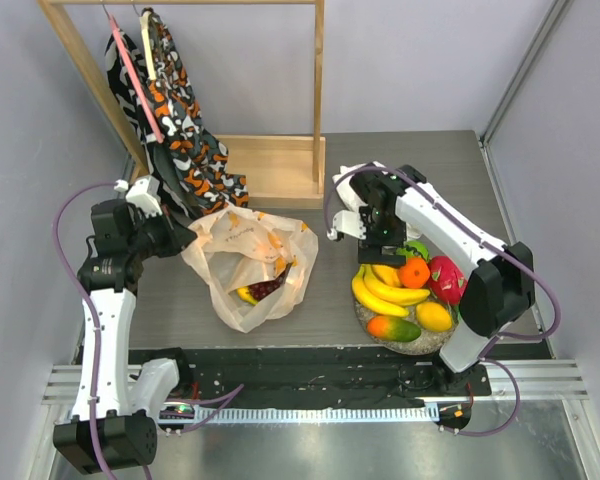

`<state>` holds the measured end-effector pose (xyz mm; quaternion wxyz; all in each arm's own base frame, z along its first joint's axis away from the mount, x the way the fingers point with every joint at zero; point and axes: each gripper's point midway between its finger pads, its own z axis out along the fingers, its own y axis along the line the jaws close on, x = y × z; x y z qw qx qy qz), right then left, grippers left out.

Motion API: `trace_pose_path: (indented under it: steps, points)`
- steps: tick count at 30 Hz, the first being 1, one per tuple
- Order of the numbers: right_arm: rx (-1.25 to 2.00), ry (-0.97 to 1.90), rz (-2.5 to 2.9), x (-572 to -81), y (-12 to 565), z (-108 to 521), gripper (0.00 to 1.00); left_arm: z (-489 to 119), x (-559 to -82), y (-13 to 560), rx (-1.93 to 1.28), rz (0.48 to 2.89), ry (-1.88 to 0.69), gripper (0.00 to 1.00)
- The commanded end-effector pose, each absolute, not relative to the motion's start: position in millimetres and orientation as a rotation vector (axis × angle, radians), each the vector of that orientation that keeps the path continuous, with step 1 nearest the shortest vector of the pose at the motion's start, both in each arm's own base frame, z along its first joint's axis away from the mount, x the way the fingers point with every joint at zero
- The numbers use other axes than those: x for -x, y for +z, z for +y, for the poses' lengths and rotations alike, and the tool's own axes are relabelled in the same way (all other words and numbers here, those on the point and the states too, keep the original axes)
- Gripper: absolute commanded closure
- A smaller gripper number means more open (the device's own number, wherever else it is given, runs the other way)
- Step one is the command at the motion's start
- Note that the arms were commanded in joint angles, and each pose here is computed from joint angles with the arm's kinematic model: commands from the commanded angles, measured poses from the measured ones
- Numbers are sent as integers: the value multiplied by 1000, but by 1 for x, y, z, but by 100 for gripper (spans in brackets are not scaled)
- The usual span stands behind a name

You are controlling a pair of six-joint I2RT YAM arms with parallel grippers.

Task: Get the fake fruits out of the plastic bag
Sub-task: Place the fake fruit on the plate, then adjust the plastic bag at the center of the board.

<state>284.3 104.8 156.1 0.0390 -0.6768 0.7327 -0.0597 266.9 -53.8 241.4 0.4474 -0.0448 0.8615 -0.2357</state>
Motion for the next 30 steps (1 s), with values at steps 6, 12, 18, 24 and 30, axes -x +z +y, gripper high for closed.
trace_pose_path:
  steps: [6, 12, 18, 24, 30]
  points:
    - [1594, 215, 2019, -306, 245, 192, 0, -56, -272, 251, 85, 2088, -605, 100]
    - [1377, 824, 1692, -274, 320, 333, 20, -58, -261, 240, 94, 2125, -614, 100]
    - [1666, 981, 1573, -207, 266, 426, 53, -55, -257, 245, 88, 2133, -581, 100]
    - [1854, 1001, 1604, -174, 203, 456, 59, -47, -252, 239, 110, 2146, -528, 100]
    - [1890, 981, 1717, -173, 148, 470, 61, -41, -248, 237, 137, 2148, -501, 100]
